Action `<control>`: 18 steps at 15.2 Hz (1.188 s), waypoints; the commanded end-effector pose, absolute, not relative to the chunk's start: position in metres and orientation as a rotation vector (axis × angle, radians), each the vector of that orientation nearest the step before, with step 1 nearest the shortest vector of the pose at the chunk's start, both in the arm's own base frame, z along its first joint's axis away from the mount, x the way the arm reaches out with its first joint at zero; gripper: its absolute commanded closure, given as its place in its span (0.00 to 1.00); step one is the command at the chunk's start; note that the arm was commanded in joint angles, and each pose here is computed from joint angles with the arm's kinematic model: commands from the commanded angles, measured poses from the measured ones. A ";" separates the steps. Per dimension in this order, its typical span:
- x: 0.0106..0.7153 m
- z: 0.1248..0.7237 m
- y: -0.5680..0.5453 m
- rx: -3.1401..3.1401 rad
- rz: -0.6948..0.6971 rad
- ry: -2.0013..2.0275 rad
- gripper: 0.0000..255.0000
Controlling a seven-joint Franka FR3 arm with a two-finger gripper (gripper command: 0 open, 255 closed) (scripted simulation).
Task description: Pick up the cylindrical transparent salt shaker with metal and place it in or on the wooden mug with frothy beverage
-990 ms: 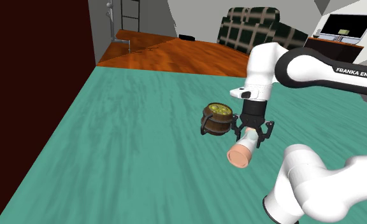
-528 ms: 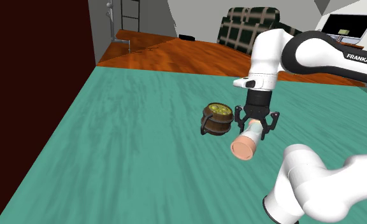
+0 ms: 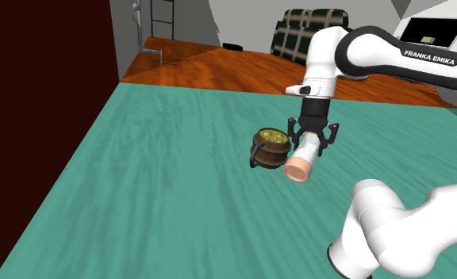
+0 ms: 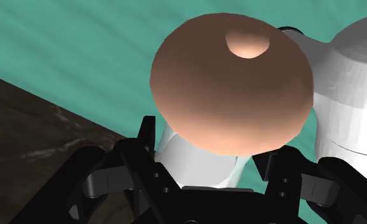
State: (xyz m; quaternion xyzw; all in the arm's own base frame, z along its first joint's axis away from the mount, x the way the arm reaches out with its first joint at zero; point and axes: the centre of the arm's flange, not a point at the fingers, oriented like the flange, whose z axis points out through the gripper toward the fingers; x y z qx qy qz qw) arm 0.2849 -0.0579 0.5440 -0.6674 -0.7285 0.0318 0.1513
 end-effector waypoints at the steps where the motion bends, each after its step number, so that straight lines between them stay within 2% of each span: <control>1: 0.310 0.543 -0.076 -1.917 0.093 -2.092 1.00; 18: 0.475 0.545 -0.227 -1.917 0.093 -2.092 1.00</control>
